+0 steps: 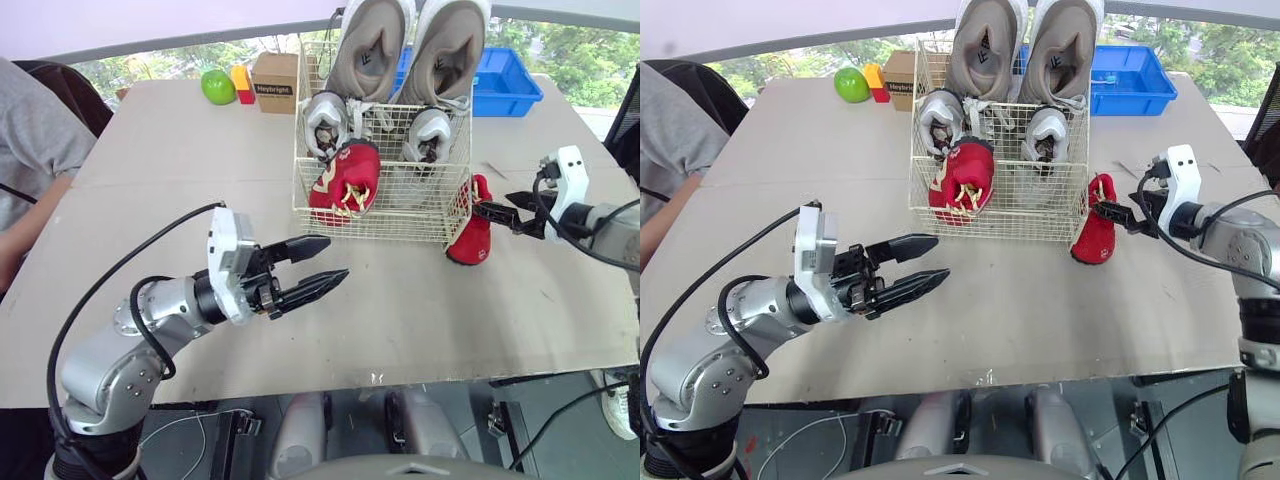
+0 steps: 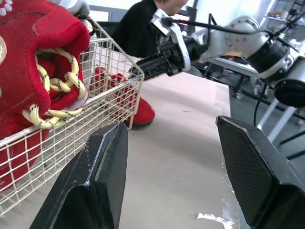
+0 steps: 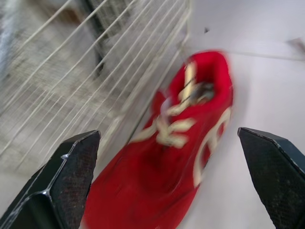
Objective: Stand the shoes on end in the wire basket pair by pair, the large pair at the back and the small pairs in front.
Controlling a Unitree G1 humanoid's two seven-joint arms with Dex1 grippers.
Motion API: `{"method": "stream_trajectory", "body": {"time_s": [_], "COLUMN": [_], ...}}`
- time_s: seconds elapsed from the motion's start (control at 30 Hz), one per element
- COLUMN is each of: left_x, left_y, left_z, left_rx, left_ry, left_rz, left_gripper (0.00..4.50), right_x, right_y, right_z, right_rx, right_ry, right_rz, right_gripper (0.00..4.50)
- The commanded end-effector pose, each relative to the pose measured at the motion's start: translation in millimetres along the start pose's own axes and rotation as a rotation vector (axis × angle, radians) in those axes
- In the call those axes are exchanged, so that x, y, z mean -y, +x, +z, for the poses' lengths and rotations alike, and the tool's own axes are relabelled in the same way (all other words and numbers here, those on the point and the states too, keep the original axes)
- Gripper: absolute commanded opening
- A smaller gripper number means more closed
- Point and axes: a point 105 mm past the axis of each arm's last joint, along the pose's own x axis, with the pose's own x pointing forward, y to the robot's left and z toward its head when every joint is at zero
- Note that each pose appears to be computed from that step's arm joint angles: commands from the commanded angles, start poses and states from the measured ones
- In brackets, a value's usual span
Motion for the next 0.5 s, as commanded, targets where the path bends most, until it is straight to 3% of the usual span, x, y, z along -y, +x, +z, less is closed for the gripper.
{"method": "stream_trajectory", "body": {"time_s": [0.03, 0.27, 0.37, 0.5], "left_x": [-7.2, 9.6, 13.8, 18.9], "left_y": [2.8, 4.0, 4.3, 7.7], "left_z": [17.6, 16.4, 18.1, 21.0], "left_rx": [0.045, 0.022, 0.023, 0.03], "left_ry": [0.083, 0.084, 0.071, 0.078], "left_rz": [0.029, -0.107, -0.147, -0.191], "left_gripper": [3.21, 3.21, 3.3, 3.3], "right_x": [-13.2, 12.8, 20.0, 24.5], "right_y": [-9.4, 6.6, 15.1, 21.9], "right_z": [3.5, -6.6, -20.7, -23.9], "right_rx": [0.006, -0.033, -0.132, -0.18], "right_ry": [-0.113, 0.002, -0.003, -0.025], "right_rz": [0.087, -0.039, -0.05, -0.034], "right_gripper": [4.5, 4.5, 3.64, 1.66]}}
